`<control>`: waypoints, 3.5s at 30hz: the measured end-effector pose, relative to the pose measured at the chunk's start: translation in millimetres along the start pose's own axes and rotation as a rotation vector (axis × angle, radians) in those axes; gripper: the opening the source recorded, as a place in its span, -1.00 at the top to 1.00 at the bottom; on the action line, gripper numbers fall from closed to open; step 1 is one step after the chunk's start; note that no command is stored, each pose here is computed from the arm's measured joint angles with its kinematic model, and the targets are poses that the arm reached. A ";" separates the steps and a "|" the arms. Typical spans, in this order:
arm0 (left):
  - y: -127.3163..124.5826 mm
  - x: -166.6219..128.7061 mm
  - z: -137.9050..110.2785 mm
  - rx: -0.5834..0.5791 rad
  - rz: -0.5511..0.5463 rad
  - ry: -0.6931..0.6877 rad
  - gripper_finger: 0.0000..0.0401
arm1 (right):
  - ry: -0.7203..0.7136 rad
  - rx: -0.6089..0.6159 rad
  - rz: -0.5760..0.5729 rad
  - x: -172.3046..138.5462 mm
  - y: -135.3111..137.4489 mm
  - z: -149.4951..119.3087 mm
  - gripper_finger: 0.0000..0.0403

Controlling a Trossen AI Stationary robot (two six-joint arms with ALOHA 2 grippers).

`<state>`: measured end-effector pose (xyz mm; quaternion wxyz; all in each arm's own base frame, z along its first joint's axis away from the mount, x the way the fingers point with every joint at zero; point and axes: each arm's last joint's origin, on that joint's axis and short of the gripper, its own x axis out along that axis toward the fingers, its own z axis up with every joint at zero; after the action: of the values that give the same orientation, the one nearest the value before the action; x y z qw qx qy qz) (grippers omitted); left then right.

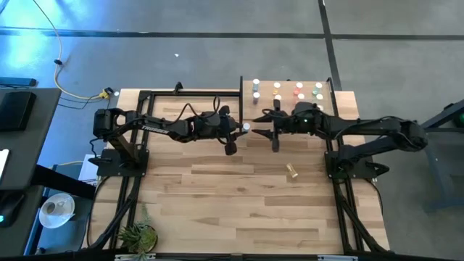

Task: Pick and place medicine bottles onto shelf by color
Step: Put the blue medicine bottle aligned with the other blue medicine bottle on the shelf

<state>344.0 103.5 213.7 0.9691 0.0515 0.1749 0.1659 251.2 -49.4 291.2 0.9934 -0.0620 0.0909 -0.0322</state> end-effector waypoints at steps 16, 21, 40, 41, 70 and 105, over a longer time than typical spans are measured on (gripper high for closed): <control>0.5 0.0 0.2 -0.001 0.017 0.000 0.55 | 0.081 -0.046 -0.009 34.2 -2.8 -16.4 0.20; 0.2 0.0 0.2 -0.008 0.014 -0.001 0.55 | 0.084 -0.065 -0.046 36.1 -4.0 -17.4 0.20; -9.6 -1.1 7.6 0.003 0.014 -0.062 0.55 | 0.108 -0.063 -0.047 35.8 -3.8 -19.5 0.20; -9.5 -1.1 7.1 -0.001 0.023 -0.055 0.55 | 0.108 -0.064 -0.048 35.8 -3.8 -19.5 0.20; -8.9 -1.0 5.7 -0.003 0.041 -0.040 0.47 | 0.111 -0.062 -0.047 35.1 -3.7 -19.5 0.51; -3.7 -13.0 12.1 0.060 0.145 0.008 0.04 | -0.002 -0.103 -0.391 -71.8 -7.5 36.2 0.52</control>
<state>337.9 95.0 228.6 0.9518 0.0926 0.1795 0.2307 187.0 -47.2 340.2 0.9638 -0.1292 0.0779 -0.2199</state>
